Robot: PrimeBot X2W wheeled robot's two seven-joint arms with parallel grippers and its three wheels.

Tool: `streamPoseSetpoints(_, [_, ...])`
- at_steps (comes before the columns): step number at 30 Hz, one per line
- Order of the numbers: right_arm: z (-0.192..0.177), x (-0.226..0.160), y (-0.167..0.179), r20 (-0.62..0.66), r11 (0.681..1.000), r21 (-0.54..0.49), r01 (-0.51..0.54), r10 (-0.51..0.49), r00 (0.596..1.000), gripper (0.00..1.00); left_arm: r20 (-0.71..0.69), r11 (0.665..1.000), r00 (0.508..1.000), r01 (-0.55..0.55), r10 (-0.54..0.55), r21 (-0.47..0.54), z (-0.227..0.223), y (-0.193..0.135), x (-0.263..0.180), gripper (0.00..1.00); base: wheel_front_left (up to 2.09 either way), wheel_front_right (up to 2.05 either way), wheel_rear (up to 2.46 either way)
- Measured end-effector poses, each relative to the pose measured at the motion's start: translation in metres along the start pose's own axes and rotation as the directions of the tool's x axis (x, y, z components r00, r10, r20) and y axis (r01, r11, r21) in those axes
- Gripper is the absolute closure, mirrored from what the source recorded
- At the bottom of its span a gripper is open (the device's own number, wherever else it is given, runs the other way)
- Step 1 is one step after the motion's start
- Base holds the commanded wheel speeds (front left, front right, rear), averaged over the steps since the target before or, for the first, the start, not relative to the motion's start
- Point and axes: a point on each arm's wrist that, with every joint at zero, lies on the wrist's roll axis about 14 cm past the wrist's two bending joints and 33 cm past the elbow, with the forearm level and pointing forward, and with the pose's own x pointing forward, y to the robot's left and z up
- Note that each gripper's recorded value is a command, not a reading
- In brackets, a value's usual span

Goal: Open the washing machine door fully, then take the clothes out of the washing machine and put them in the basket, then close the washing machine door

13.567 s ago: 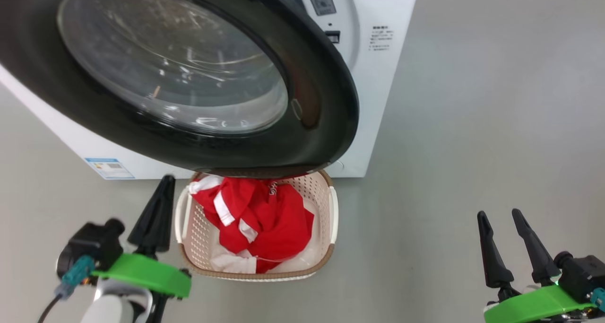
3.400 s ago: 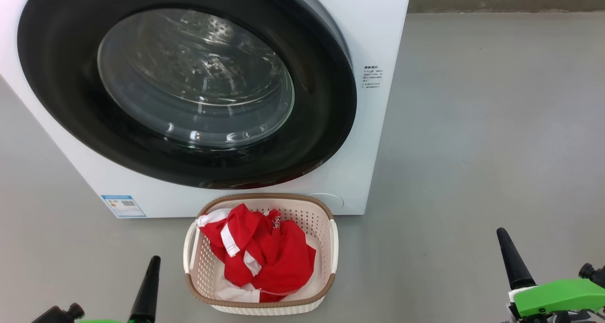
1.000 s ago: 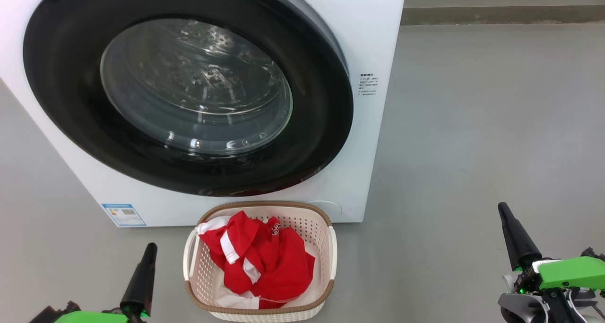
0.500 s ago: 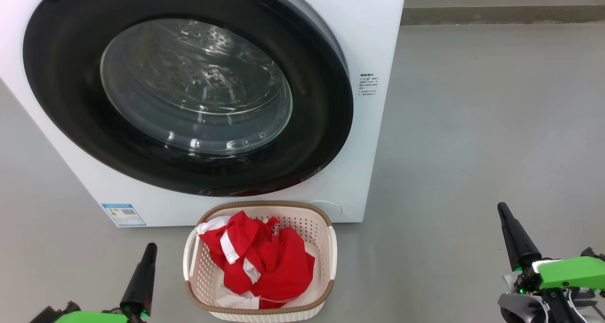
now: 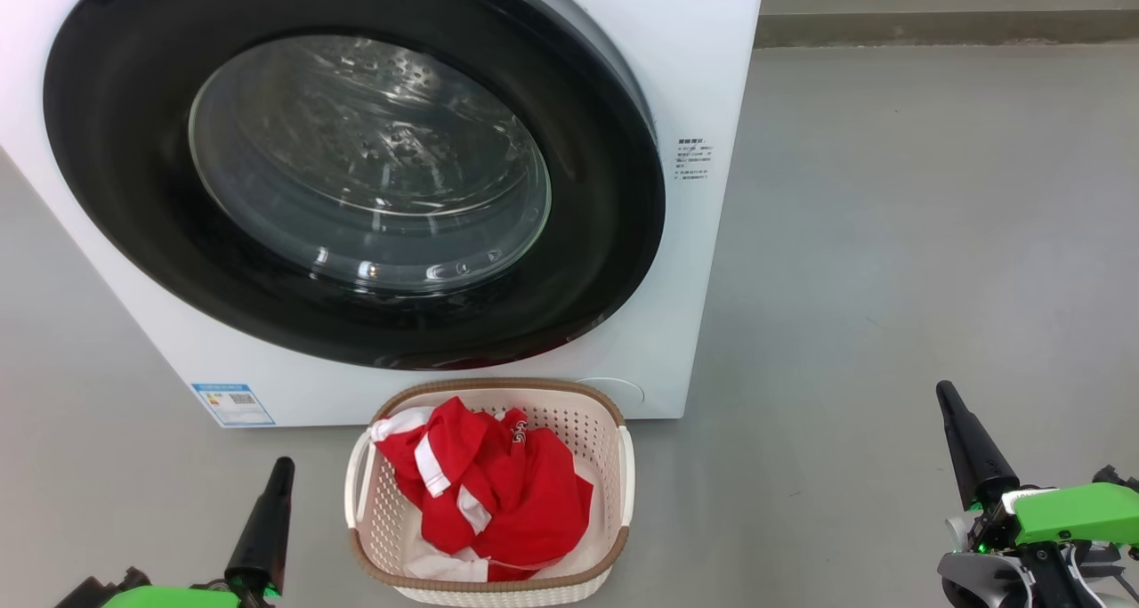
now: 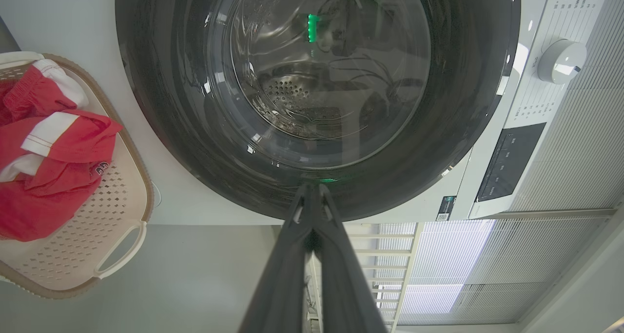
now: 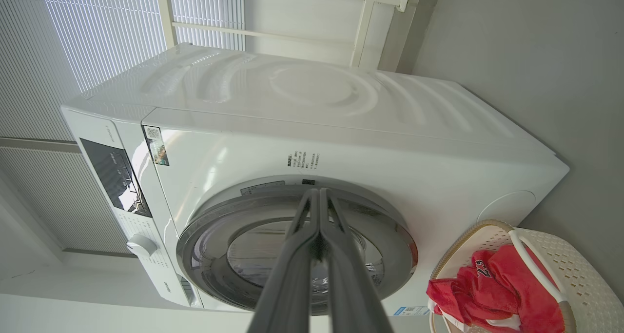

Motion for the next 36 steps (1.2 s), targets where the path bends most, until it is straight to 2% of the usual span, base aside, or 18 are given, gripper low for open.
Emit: streamPoseSetpoints(36, [0.0002, -0.0001, -0.0001, 0.002, 1.0, 0.003, 0.0, 0.0, 1.0, 1.0, -0.004, 1.0, 1.0, 0.0, 0.0, 0.002, 0.0001, 0.0, -0.0001, 1.0, 0.0, 0.0, 0.0])
